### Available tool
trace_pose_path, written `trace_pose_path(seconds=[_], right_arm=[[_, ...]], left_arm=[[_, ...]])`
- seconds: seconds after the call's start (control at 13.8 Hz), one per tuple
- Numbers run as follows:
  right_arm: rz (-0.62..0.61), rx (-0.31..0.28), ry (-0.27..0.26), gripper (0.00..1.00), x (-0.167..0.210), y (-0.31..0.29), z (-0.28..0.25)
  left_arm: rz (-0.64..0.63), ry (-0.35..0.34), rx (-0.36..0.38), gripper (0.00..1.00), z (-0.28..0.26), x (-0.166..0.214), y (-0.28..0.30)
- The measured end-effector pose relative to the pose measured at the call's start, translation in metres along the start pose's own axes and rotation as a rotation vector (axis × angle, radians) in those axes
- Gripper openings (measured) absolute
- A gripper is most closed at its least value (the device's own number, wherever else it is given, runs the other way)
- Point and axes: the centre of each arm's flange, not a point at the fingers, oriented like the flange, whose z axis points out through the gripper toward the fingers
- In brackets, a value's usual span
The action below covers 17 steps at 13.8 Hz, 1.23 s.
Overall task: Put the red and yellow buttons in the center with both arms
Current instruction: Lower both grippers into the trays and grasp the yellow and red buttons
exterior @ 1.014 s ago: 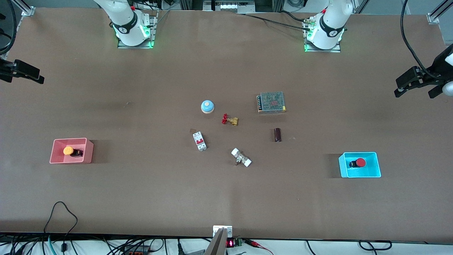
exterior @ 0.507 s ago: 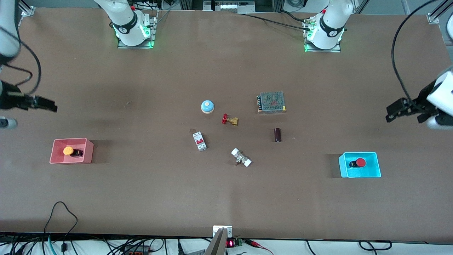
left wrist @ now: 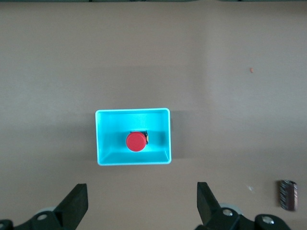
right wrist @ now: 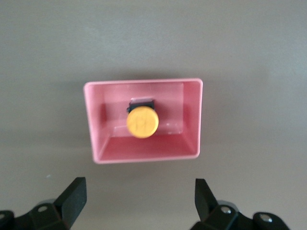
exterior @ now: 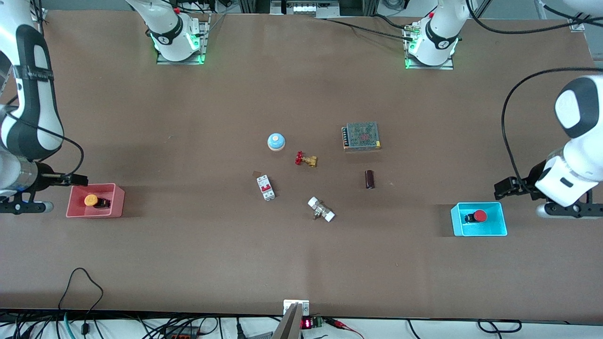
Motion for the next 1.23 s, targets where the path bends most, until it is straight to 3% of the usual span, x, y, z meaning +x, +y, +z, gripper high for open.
trace_pose_path(seconds=[0.65,1.23], right_arm=[[-0.111,-0.008,0.037,1.0,0.022,-0.001,0.068],[-0.12,-0.013,0.053,1.0,0.028,-0.003,0.086]], left_arm=[[-0.016,-0.074,-0.014,1.0,0.13,0.008,-0.012],[-0.005,-0.108,0.016,1.0,0.196,0.003,-0.024]])
